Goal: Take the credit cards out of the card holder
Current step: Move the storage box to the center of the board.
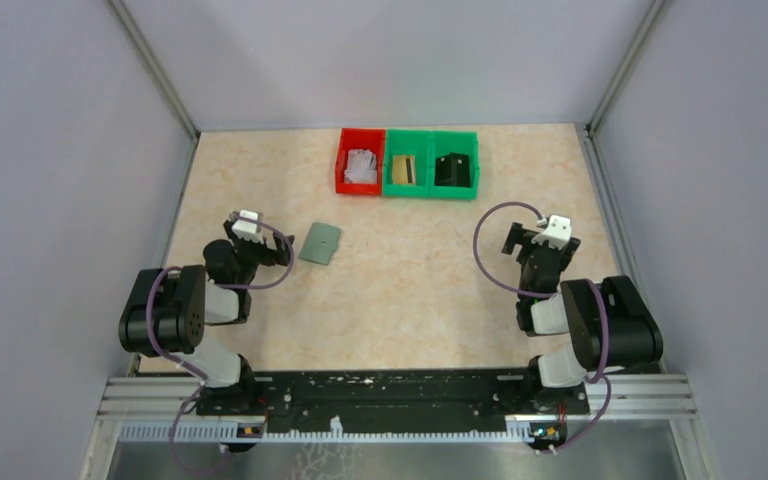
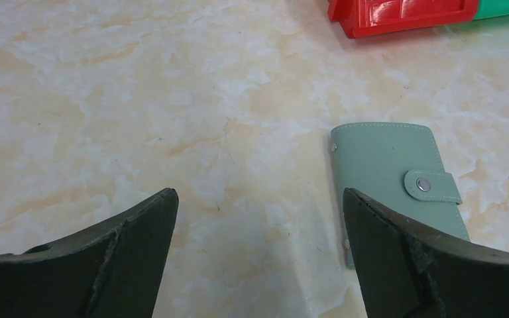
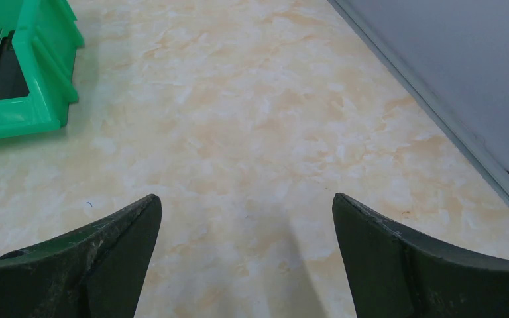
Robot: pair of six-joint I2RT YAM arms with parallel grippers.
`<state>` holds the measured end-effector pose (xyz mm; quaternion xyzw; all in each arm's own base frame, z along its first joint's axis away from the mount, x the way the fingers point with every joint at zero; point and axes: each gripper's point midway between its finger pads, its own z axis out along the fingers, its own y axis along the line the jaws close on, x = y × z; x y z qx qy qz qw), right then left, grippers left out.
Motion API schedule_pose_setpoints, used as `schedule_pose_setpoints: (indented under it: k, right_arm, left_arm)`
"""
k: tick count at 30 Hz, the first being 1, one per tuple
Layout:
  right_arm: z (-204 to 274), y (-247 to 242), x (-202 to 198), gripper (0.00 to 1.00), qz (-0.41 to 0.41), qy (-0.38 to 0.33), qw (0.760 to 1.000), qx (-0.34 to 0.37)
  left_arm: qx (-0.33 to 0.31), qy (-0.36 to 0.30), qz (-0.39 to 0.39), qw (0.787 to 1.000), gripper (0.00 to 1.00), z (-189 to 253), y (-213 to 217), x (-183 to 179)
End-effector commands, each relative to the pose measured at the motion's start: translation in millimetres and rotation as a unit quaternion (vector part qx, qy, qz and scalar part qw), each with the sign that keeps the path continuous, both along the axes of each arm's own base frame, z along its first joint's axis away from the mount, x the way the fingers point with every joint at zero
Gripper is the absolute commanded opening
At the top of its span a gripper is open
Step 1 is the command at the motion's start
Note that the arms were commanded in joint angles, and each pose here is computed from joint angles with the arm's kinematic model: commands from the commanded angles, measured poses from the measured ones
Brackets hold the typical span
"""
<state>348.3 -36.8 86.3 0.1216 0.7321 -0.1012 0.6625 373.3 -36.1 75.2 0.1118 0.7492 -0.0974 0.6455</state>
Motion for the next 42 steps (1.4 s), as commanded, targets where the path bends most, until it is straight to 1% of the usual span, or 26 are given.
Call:
schedule_pose_setpoints:
  k: [1, 9, 13, 14, 15, 16, 18, 19, 20, 22, 25, 28, 30, 32, 33, 34, 35, 36, 37, 38, 40, 42]
  right_arm:
    - [19.7, -1.4, 7.0, 0.99, -0.002, -0.036, 0.999, 0.006]
    - [19.6, -1.3, 7.0, 0.99, -0.002, -0.036, 0.999, 0.006]
    - [22.9, -2.3, 7.7, 0.99, -0.009, -0.034, 0.999, 0.004]
    - [27.7, 2.4, 9.8, 0.99, 0.004, -0.033, 0.999, -0.003]
    - [33.9, 4.0, 12.6, 0.99, -0.002, -0.029, 1.000, -0.009]
    - [38.2, 2.0, 13.8, 0.99, -0.017, -0.016, 1.000, -0.012]
    - [55.6, -1.1, 16.4, 0.99, -0.034, -0.008, 0.999, -0.002]
    - [67.8, -3.7, 15.7, 0.99, -0.046, -0.024, 0.998, 0.017]
    - [78.2, -1.3, 14.9, 0.99, -0.044, -0.036, 0.998, 0.032]
    - [96.2, 5.1, 12.4, 0.99, -0.032, -0.061, 0.995, 0.070]
    - [114.0, 3.6, 16.2, 0.99, -0.031, -0.053, 0.985, 0.164]
    - [123.5, -0.5, 23.0, 0.99, -0.035, -0.048, 0.963, 0.264]
    - [135.2, 11.8, 29.6, 0.98, 0.008, -0.050, 0.956, 0.289]
    - [150.0, 27.0, 39.1, 0.95, 0.058, -0.062, 0.951, 0.297]
    - [151.7, 34.6, 47.1, 0.95, 0.080, -0.057, 0.949, 0.301]
    - [153.9, 44.2, 55.3, 0.98, 0.104, -0.046, 0.946, 0.304]
    - [153.5, 49.7, 65.3, 0.99, 0.107, -0.026, 0.947, 0.303]
    - [147.9, 55.5, 73.0, 0.99, 0.102, 0.007, 0.951, 0.292]
    - [144.5, 72.3, 81.1, 0.99, 0.108, 0.033, 0.956, 0.272]
    - [144.0, 85.1, 88.9, 0.99, 0.112, 0.049, 0.960, 0.251]
    - [143.6, 108.0, 102.4, 0.98, 0.125, 0.068, 0.965, 0.221]
    - [139.6, 127.5, 115.4, 0.98, 0.135, 0.082, 0.965, 0.210]
  left_arm:
    - [0.006, -0.023, -0.001, 1.000, 0.99, 13.1, 0.0, 5.6]
    - [0.004, -0.023, -0.002, 1.000, 0.99, 13.3, -0.4, 5.3]
    - [0.003, -0.044, -0.007, 0.999, 0.99, 22.9, -2.6, 2.7]
    - [-0.001, -0.049, -0.009, 0.999, 0.99, 28.1, -3.0, 4.0]
    - [-0.007, -0.038, -0.007, 0.999, 0.99, 32.0, -0.4, 9.0]
    - [-0.014, -0.009, 0.004, 1.000, 0.99, 30.9, 4.2, 14.6]
    - [-0.007, 0.030, 0.006, 0.999, 0.99, 40.3, 13.7, 28.5]
    - [0.003, 0.066, -0.002, 0.998, 0.99, 35.2, 16.5, 28.5]
    - [0.006, 0.067, -0.005, 0.998, 0.99, 47.9, 23.1, 36.2]
    - [-0.014, 0.094, -0.014, 0.995, 0.99, 55.4, 32.7, 38.3]
    - [-0.040, 0.137, -0.022, 0.989, 0.99, 68.0, 41.7, 43.4]
    - [-0.039, 0.164, -0.053, 0.984, 0.99, 77.1, 36.9, 46.0]
    - [-0.047, 0.181, -0.079, 0.979, 0.99, 78.0, 29.8, 43.4]
    - [-0.065, 0.195, -0.093, 0.974, 0.99, 80.1, 23.8, 42.2]
    - [-0.075, 0.204, -0.100, 0.971, 0.99, 80.5, 20.8, 41.4]
    - [-0.086, 0.215, -0.106, 0.967, 0.99, 79.5, 17.5, 39.7]
    - [-0.096, 0.224, -0.112, 0.963, 0.99, 78.6, 14.3, 38.4]
    - [-0.105, 0.232, -0.120, 0.959, 0.99, 76.2, 10.4, 35.9]
    - [-0.111, 0.239, -0.127, 0.956, 0.99, 73.1, 7.2, 32.9]
    - [-0.112, 0.245, -0.132, 0.954, 0.99, 69.3, 4.2, 29.9]
    - [-0.103, 0.252, -0.143, 0.952, 0.99, 60.2, -4.1, 23.3]
    - [-0.089, 0.262, -0.151, 0.949, 0.99, 48.9, -13.0, 17.1]
